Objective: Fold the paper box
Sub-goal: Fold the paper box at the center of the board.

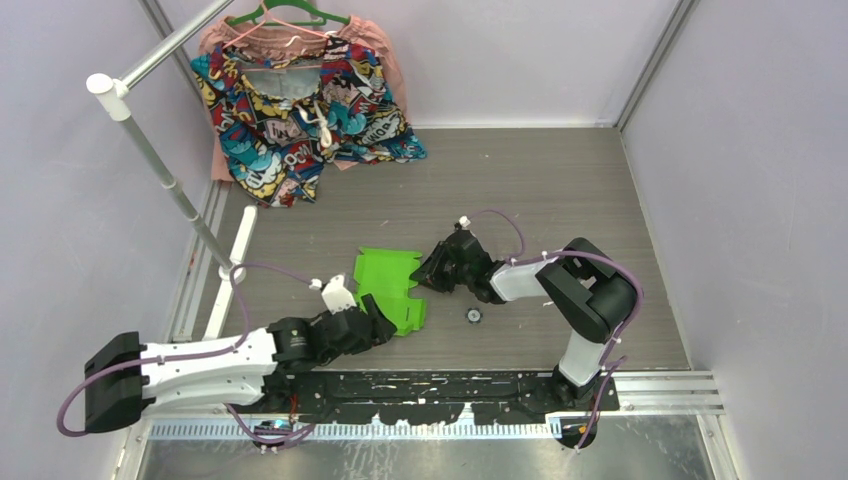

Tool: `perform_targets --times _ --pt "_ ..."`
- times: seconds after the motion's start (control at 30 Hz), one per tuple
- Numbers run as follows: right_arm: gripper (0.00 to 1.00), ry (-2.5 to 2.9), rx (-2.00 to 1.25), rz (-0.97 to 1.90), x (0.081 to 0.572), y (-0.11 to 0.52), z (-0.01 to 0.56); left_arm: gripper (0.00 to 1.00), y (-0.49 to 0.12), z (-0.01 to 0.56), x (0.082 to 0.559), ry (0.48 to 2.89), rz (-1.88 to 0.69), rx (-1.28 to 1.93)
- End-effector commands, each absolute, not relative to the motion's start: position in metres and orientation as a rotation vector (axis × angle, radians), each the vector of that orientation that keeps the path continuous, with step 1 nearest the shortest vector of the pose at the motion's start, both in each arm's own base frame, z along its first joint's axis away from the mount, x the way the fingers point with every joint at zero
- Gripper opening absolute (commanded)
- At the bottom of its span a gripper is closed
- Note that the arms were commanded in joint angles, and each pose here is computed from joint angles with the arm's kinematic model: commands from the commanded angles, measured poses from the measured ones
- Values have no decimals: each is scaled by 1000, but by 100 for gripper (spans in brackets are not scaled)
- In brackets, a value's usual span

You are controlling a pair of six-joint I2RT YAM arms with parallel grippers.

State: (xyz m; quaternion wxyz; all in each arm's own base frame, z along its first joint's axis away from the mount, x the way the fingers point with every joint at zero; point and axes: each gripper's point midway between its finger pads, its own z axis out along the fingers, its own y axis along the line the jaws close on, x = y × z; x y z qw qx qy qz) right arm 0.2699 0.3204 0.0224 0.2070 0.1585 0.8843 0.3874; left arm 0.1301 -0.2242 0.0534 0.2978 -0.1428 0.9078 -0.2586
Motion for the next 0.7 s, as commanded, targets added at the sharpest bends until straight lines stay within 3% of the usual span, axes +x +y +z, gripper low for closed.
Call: perform_targets --times 0.0,0.2,0.67 --pt "30 2565 471 881 256 295 -15 70 -222 74 134 2361 -726 -418" --pt "30 2561 471 884 256 295 -14 76 -220 61 129 2385 -743 -459" --pt "29 2556 469 891 255 296 -11 73 -208 47 140 2331 -630 -497"
